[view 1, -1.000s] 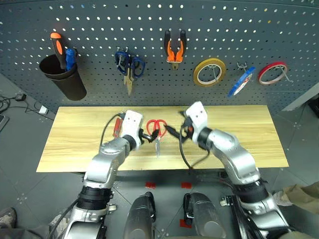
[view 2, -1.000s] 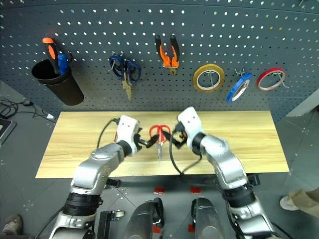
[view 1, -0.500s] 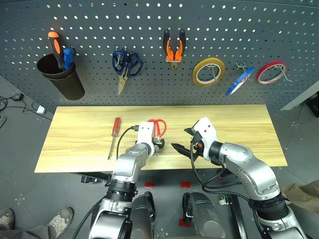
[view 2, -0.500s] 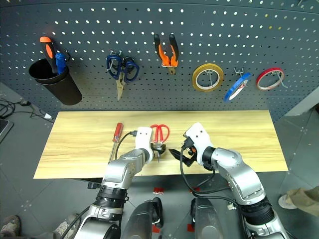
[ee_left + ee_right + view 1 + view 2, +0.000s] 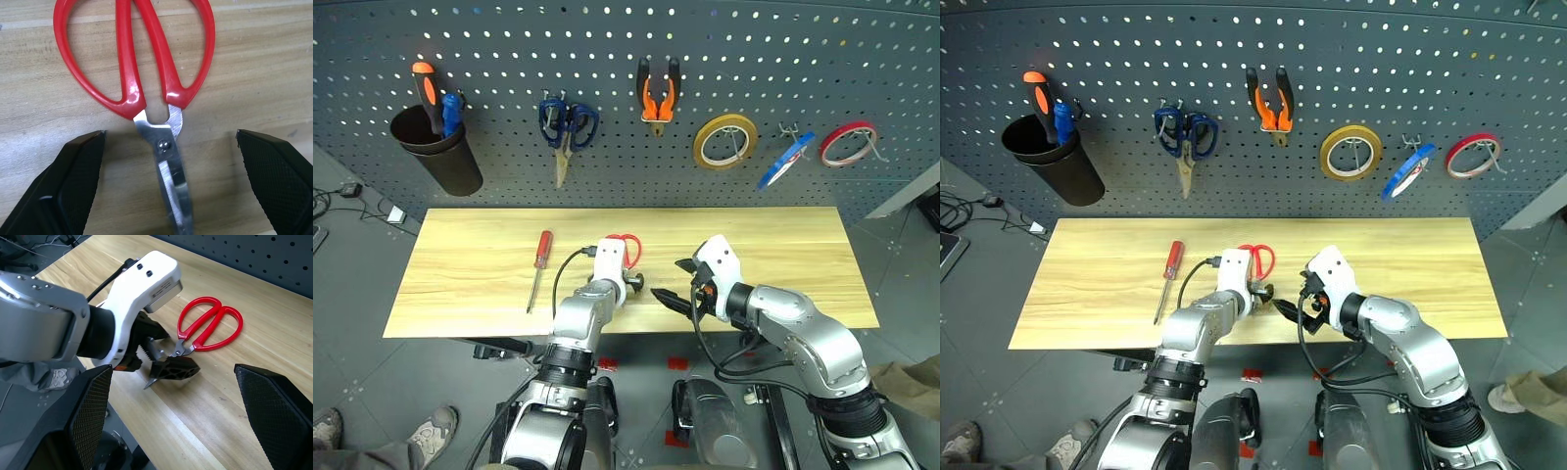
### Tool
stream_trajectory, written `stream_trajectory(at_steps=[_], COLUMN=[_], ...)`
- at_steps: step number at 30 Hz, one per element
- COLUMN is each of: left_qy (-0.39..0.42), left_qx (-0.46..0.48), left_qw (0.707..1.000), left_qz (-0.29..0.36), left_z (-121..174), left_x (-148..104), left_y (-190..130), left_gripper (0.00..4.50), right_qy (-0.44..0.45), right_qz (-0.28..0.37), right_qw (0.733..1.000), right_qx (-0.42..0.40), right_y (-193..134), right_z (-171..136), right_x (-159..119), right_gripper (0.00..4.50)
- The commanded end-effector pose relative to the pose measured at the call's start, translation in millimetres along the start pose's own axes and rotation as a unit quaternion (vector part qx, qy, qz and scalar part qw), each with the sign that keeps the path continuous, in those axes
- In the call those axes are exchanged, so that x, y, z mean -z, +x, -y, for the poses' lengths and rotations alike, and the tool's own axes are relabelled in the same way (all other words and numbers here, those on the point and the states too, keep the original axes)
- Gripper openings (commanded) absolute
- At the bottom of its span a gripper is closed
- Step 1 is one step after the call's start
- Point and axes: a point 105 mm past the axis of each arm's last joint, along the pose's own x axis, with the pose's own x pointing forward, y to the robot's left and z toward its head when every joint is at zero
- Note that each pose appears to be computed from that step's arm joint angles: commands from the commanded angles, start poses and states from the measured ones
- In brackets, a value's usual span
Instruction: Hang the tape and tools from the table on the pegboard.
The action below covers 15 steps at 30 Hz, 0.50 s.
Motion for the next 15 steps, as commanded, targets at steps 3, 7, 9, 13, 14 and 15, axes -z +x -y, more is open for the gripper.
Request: stream_trajectory(at_steps=[3, 7, 9, 13, 14, 15], left_qy=[-0.045, -0.069, -0.074, -0.072, -0.073, -0.074], left_qx=[0.012, 0.023, 0.025, 0.027, 0.026, 0.025], left_qw=[0.995, 0.992, 0.991, 0.99, 0.99, 0.99], left_qz=[-0.086, -0.107, -0.11, -0.118, -0.119, -0.119], left_z=[5, 11, 11, 10, 9, 8], left_x=[40, 48, 50, 54, 54, 55], left_y=[7, 8, 8, 9, 9, 9], left_gripper=[3.93, 2.75, 2.12, 0.86, 0.55, 0.26], right_qy=[0.003, 0.006, 0.008, 0.013, 0.012, 0.013], right_qz=[0.02, 0.017, 0.015, 0.013, 0.013, 0.013], right_qw=[1.0, 1.0, 1.0, 1.0, 1.0, 1.0], right_qx=[-0.014, -0.019, -0.022, -0.022, -0.021, -0.02], right_y=[-6, -6, -7, -8, -8, -8], right_z=[-7, -8, -9, -9, -9, -8], right_x=[-10, -9, -8, -8, -8, -8], right_gripper=[4.29, 4.29, 4.29, 4.29, 4.29, 4.29])
